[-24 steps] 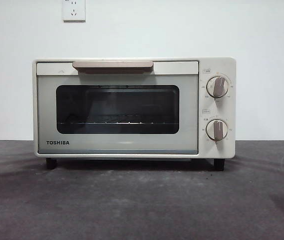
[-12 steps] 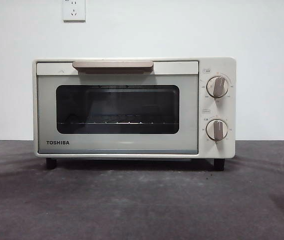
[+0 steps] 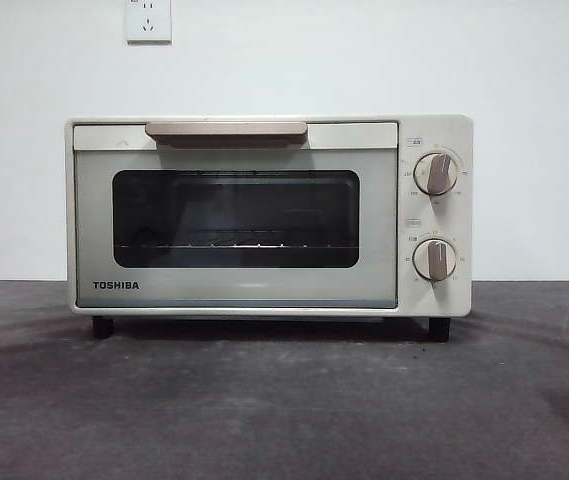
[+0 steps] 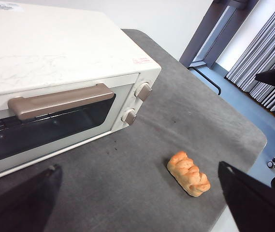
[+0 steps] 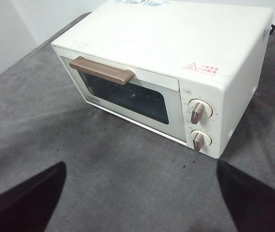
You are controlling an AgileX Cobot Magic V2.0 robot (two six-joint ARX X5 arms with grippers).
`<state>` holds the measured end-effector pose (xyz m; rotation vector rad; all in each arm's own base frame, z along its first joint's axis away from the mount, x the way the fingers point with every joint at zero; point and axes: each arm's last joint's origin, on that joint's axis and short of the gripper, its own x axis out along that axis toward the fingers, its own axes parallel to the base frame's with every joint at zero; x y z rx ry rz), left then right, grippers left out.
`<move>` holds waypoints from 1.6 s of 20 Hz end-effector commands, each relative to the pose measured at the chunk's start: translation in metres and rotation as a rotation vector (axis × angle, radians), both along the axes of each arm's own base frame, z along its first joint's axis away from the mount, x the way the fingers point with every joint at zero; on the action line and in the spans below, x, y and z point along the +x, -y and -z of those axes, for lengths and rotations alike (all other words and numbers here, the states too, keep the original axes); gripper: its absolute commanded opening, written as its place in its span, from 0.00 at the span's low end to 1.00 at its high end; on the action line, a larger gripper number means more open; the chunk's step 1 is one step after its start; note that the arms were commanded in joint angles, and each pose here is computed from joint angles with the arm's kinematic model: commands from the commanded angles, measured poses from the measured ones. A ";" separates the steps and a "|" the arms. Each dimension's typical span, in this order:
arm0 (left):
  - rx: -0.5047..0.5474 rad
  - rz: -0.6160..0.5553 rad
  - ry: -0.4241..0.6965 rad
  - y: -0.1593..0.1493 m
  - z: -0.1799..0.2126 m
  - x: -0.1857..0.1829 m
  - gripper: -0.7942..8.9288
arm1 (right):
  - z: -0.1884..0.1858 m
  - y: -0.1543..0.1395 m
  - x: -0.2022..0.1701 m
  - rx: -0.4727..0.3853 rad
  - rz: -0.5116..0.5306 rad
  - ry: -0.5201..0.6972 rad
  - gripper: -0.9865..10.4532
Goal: The left arm flap open the oven, the right arm pick bread and place it into oven, the left arm flap close the oven
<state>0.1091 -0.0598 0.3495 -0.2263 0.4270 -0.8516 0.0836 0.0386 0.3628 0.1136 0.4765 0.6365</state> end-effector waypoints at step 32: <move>-0.025 0.008 0.060 0.001 -0.010 0.000 0.63 | 0.164 -0.031 0.099 -0.345 0.298 -0.908 0.55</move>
